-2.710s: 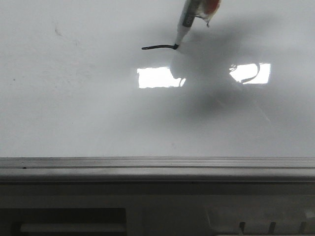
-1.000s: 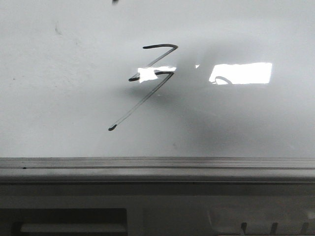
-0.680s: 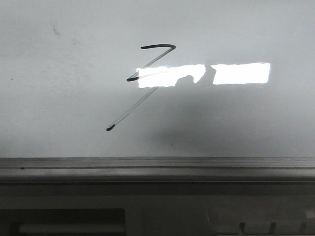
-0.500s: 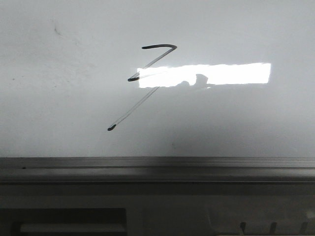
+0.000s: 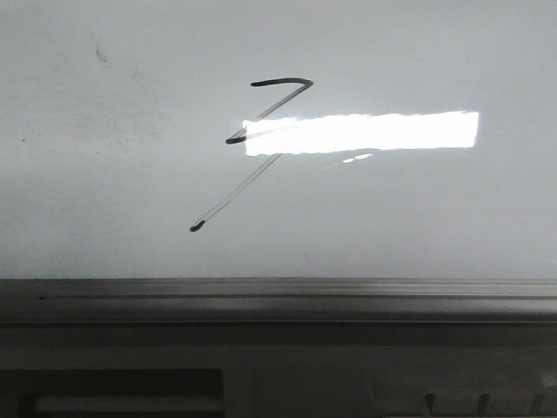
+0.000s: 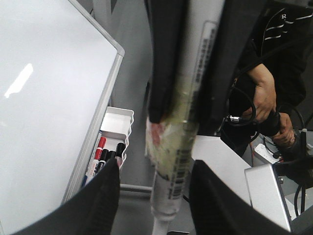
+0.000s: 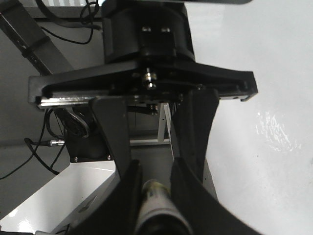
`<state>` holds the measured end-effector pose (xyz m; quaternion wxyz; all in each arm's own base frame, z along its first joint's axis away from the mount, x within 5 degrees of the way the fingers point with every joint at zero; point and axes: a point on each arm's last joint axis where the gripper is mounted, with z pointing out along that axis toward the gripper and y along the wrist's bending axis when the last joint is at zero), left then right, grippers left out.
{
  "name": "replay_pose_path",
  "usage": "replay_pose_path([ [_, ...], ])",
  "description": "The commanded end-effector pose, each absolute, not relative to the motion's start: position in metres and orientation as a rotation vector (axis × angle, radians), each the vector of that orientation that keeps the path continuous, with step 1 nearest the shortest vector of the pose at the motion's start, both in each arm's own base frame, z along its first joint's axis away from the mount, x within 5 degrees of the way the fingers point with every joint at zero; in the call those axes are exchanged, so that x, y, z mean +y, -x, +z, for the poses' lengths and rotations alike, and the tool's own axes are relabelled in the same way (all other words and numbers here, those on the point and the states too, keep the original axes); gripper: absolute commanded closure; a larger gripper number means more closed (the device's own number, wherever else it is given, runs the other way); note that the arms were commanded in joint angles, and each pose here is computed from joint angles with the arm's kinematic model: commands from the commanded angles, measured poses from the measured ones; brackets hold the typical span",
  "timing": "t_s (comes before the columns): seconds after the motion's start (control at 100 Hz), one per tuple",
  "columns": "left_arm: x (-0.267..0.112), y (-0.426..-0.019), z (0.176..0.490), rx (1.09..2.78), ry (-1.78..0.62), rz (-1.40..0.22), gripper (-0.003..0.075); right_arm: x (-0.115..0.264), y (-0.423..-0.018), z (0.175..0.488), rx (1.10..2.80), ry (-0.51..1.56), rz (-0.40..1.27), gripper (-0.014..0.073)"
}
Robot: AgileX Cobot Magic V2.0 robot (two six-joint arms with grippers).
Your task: Write number 3 on whiteboard
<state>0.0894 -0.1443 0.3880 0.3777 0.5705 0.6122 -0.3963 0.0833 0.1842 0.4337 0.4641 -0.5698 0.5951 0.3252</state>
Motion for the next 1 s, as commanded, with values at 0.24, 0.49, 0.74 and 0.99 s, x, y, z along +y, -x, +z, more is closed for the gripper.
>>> replay_pose_path([
  [0.24, -0.147, -0.086, 0.403, 1.503, -1.398, -1.082, 0.0643, 0.181, -0.08, 0.453, 1.374, 1.318, 0.825, 0.0659],
  [0.49, -0.146, -0.082, 0.402, 1.503, -1.438, -1.105, 0.0741, 0.181, -0.08, 0.454, 1.372, 1.314, 0.825, 0.0632],
  [0.74, -0.149, -0.087, 0.408, 1.51, -1.229, -1.21, 0.0741, 0.174, -0.086, 0.463, 1.341, 1.214, 0.791, 0.0083],
  [0.99, -0.132, -0.107, 0.378, 1.709, -0.789, -1.026, 0.0741, 0.126, -0.088, 0.479, 1.356, 1.011, 0.68, 0.0141],
])
